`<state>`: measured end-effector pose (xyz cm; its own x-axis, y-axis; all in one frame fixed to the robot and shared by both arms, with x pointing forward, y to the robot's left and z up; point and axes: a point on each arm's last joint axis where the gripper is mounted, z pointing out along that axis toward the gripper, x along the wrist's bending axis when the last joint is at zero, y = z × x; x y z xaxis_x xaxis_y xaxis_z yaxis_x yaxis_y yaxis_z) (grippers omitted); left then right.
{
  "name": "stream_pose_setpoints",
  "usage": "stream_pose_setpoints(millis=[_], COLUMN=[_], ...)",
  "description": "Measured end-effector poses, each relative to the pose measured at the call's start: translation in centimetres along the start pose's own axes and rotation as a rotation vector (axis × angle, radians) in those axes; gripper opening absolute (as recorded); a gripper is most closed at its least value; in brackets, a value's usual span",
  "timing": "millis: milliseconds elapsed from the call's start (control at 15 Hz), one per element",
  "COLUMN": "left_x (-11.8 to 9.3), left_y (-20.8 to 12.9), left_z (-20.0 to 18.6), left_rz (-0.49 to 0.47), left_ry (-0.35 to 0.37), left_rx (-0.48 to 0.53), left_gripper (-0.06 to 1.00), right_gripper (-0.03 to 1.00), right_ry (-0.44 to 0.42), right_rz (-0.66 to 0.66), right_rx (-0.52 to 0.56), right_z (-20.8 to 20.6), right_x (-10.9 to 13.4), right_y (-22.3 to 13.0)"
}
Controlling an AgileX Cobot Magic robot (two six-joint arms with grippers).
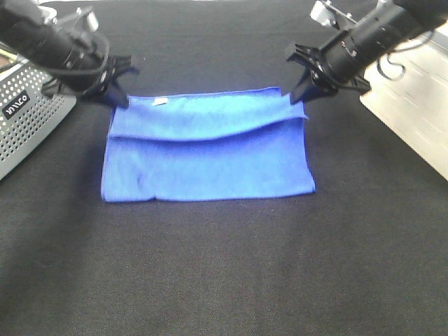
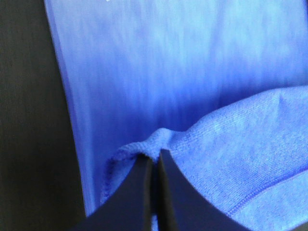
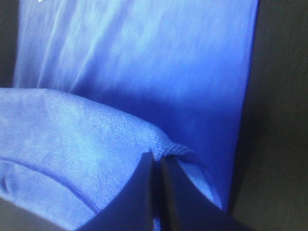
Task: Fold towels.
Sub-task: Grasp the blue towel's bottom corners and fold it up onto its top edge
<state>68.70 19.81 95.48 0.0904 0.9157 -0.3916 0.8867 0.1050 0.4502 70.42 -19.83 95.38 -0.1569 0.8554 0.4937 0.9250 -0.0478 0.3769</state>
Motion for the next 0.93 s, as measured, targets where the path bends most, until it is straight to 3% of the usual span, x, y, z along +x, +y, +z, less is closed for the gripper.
stream_pose_setpoints(millis=[333,733,867,933], left_x=[2.6,4.5,4.2,4.0], left_y=[4.6,5.2,5.0,5.1], left_z=[4.4,9.3,9.8,9.8], left_rz=[0.006,0.034,0.056,0.060], left_ry=[0.019,0.074,0.075,0.073], left_rx=[-0.129,-0.265,-0.268,-0.273], left_gripper=[0.00,0.01,0.08,0.28], right_gripper=[0.00,0.00,0.09,0.32], right_ry=[-0.027,-0.065,-0.072,-0.076], right_rz=[-0.088,-0.089,-0.092,-0.094], right_rx=[-0.105,-0.169,-0.175,-0.180], right_z=[3.9,8.4,8.5,8.5], right_x=[-1.6,-4.3,-4.4,-4.4], right_y=[5.3,6.1,6.1,6.2])
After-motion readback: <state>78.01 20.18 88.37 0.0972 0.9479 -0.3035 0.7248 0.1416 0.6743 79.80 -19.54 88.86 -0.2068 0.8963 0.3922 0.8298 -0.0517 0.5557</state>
